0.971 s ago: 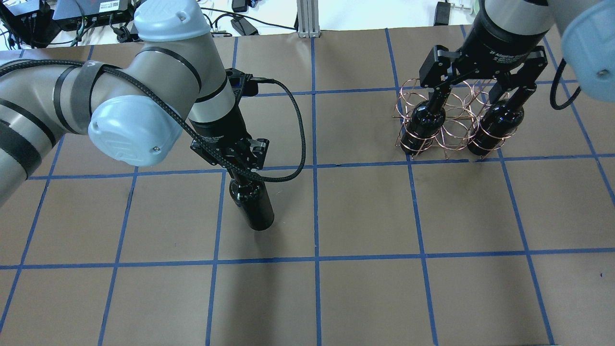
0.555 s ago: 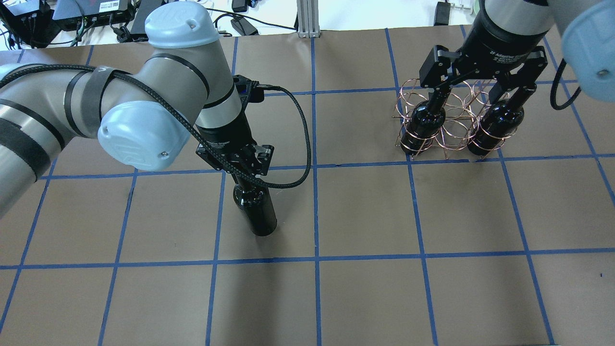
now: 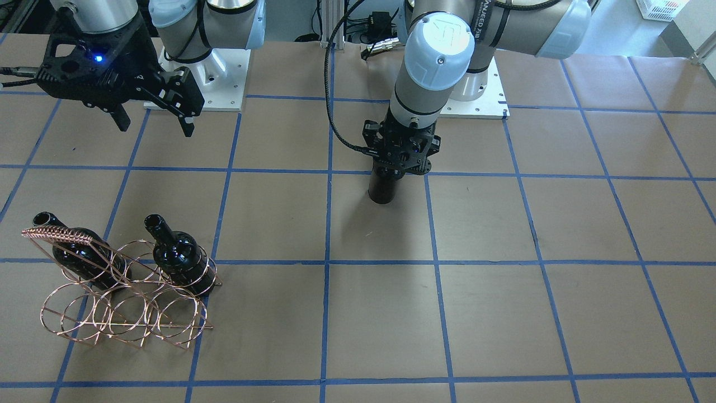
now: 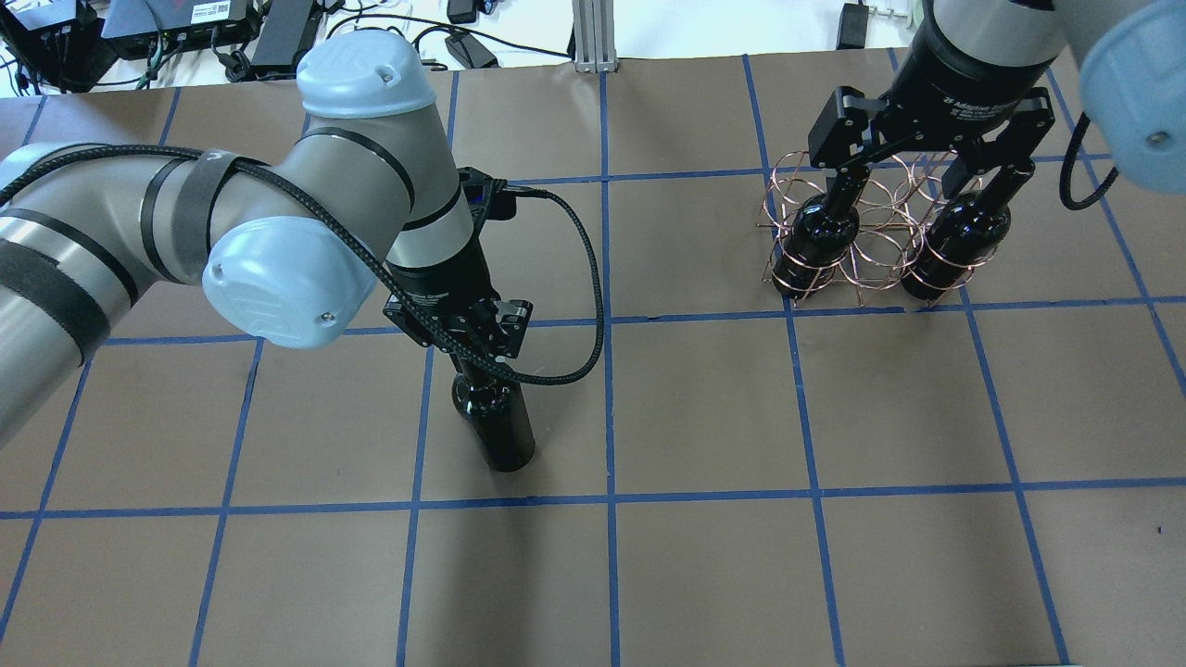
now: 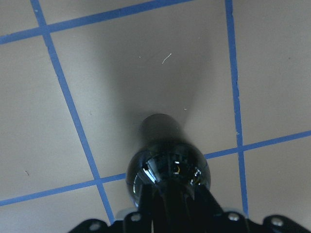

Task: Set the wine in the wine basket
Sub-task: 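Lift the bottle with the left gripper and stand it upright mid-table, then open the left gripper and raise it away from the standing bottle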

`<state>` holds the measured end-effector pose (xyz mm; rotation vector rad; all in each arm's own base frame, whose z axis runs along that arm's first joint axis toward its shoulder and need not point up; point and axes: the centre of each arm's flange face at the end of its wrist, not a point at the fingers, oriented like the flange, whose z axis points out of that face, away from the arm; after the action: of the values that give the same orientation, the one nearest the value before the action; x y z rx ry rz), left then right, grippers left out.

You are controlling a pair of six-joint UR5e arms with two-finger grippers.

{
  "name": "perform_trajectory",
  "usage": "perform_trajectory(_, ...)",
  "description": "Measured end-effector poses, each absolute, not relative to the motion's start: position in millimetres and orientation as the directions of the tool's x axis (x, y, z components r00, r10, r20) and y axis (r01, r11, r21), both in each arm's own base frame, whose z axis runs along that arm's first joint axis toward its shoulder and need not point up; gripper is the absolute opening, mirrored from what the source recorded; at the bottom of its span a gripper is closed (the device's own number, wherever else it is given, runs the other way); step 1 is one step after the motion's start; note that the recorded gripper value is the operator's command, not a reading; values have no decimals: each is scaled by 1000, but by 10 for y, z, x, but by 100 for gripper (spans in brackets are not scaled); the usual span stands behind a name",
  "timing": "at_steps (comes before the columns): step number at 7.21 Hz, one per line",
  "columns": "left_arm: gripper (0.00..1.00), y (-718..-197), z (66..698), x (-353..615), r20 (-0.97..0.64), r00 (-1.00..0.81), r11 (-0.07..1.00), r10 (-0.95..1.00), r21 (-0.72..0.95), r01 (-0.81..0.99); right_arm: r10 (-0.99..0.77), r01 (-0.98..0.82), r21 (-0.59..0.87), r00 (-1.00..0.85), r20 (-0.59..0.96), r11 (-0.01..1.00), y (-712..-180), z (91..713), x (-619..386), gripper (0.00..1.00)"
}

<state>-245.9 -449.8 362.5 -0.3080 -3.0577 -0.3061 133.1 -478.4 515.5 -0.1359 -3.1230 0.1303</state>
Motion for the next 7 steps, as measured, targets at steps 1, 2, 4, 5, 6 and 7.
perform_trajectory(1,0,-4482,3632,-2460,74,-979,961,192,190,203,91,90,-79,-996,10,993,-4794,5139,1328,100)
perform_trajectory(2,0,-4468,3618,-2461,74,-979,960,192,193,203,94,94,-76,-995,9,993,-4800,5129,1323,100)
perform_trajectory(4,4,-4458,3592,-2471,75,-979,959,191,200,203,96,96,-74,-995,-14,993,-4805,5121,1343,100)
perform_trajectory(5,57,-4449,3585,-2488,75,-978,958,194,201,206,96,97,-74,-995,-23,992,-4806,5122,1355,100)
perform_trajectory(6,84,-4437,3585,-2507,73,-977,957,199,202,210,95,97,-72,-995,-27,993,-4804,5120,1361,100)
perform_trajectory(7,100,-4429,3586,-2516,72,-977,956,201,203,211,93,95,-72,-995,-25,993,-4803,5120,1360,100)
